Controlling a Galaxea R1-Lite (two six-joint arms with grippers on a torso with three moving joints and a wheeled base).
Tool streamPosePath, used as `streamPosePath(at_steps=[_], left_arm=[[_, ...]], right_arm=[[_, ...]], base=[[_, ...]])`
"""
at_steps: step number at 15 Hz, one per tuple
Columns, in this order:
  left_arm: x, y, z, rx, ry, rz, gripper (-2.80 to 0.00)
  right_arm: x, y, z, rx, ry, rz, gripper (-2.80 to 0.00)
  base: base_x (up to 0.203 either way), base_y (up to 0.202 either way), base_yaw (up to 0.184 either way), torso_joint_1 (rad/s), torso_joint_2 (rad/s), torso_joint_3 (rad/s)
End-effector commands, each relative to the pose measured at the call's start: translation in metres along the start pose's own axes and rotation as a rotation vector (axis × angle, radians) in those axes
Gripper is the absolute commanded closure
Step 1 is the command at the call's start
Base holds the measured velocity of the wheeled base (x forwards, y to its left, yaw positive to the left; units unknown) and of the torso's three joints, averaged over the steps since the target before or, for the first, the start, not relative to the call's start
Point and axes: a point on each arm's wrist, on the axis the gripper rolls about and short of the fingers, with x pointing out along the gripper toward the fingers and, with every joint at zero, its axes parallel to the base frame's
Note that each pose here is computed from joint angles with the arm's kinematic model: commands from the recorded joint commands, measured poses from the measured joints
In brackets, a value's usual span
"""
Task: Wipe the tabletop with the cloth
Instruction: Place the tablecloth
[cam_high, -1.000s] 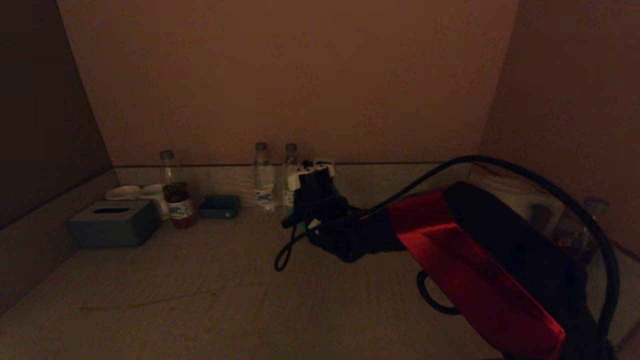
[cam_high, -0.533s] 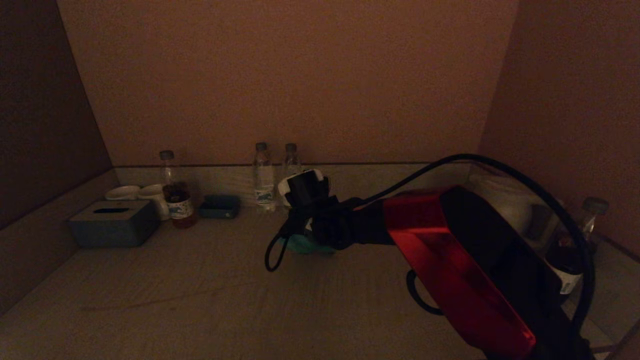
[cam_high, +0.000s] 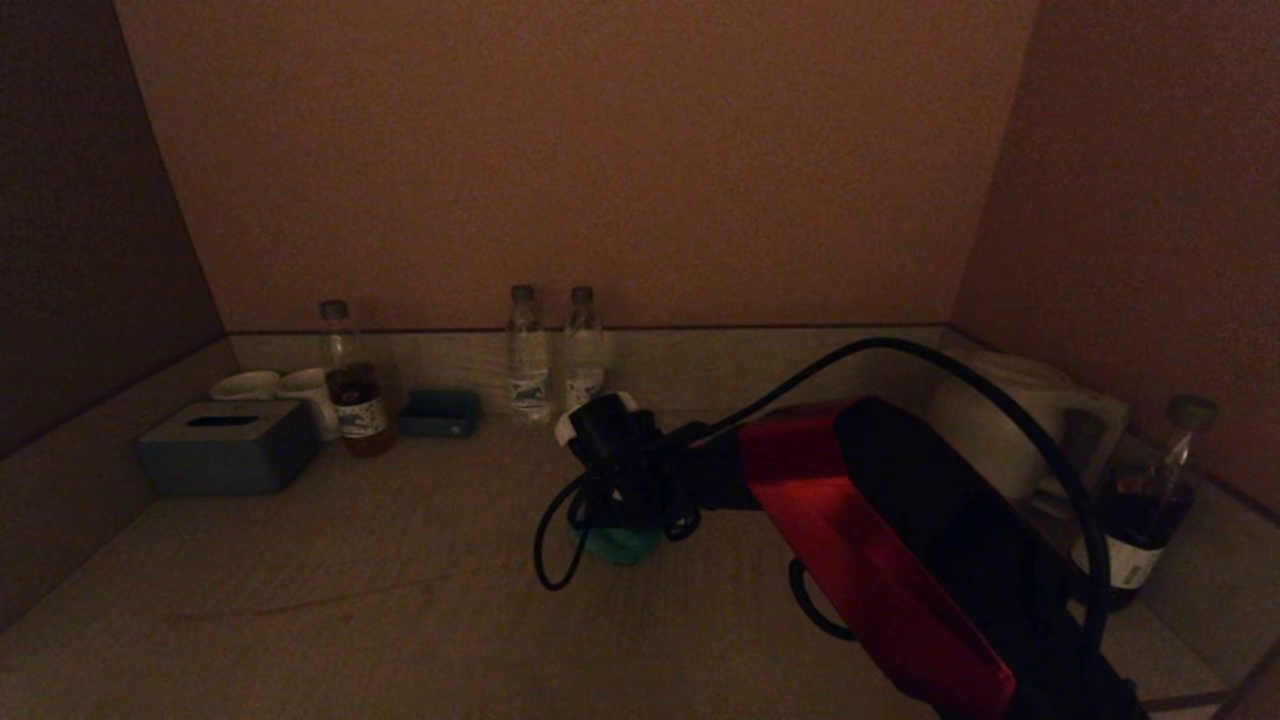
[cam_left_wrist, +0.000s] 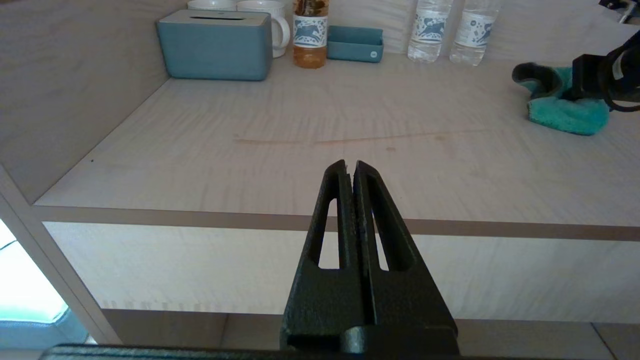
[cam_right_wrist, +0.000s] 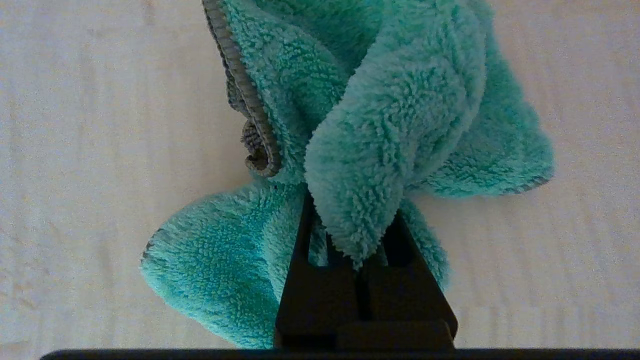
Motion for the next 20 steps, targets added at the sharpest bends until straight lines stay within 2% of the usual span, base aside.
streamPosePath(at_steps=[1,2,5,6,9,13,16,18,20], left_arm=[[0.000,0.000,0.000,-0.001,0.000,0.000,0.00],[0.000,0.000,0.000,-0.001,-0.001,0.001,0.00],[0.000,0.000,0.000,-0.001,-0.001,0.001,0.00],[0.000,0.000,0.000,-0.001,-0.001,0.001,0.00],[0.000,0.000,0.000,-0.001,-0.001,0.001,0.00],[0.000,0.000,0.000,-0.001,0.001,0.001,0.00],[0.000,0.000,0.000,-0.001,-0.001,0.001,0.00],[0.000,0.000,0.000,-0.001,0.001,0.001,0.00],[0.000,0.000,0.000,-0.001,0.001,0.000,0.00]], right_arm=[[0.005,0.003,-0.005,-0.004,0.030,0.046,0.00],[0.002,0.010,-0.007,-0.014,0.031,0.088,0.00],[0.000,0.012,-0.007,-0.021,0.027,0.094,0.00],[-0.014,0.024,-0.008,-0.039,0.013,0.125,0.00],[-0.018,0.027,-0.008,-0.044,0.009,0.133,0.00],[-0.053,0.063,-0.024,-0.121,-0.005,0.222,0.00],[-0.061,0.068,-0.025,-0.133,-0.014,0.239,0.00],[-0.089,0.089,-0.035,-0.174,-0.028,0.302,0.00],[-0.100,0.097,-0.041,-0.191,-0.030,0.326,0.00]], base=[[0.000,0.000,0.000,0.000,0.00,0.000],[0.000,0.000,0.000,0.000,0.00,0.000],[0.000,0.000,0.000,0.000,0.00,0.000],[0.000,0.000,0.000,0.000,0.00,0.000],[0.000,0.000,0.000,0.000,0.00,0.000],[0.000,0.000,0.000,0.000,0.00,0.000],[0.000,0.000,0.000,0.000,0.00,0.000],[0.000,0.000,0.000,0.000,0.00,0.000],[0.000,0.000,0.000,0.000,0.00,0.000]])
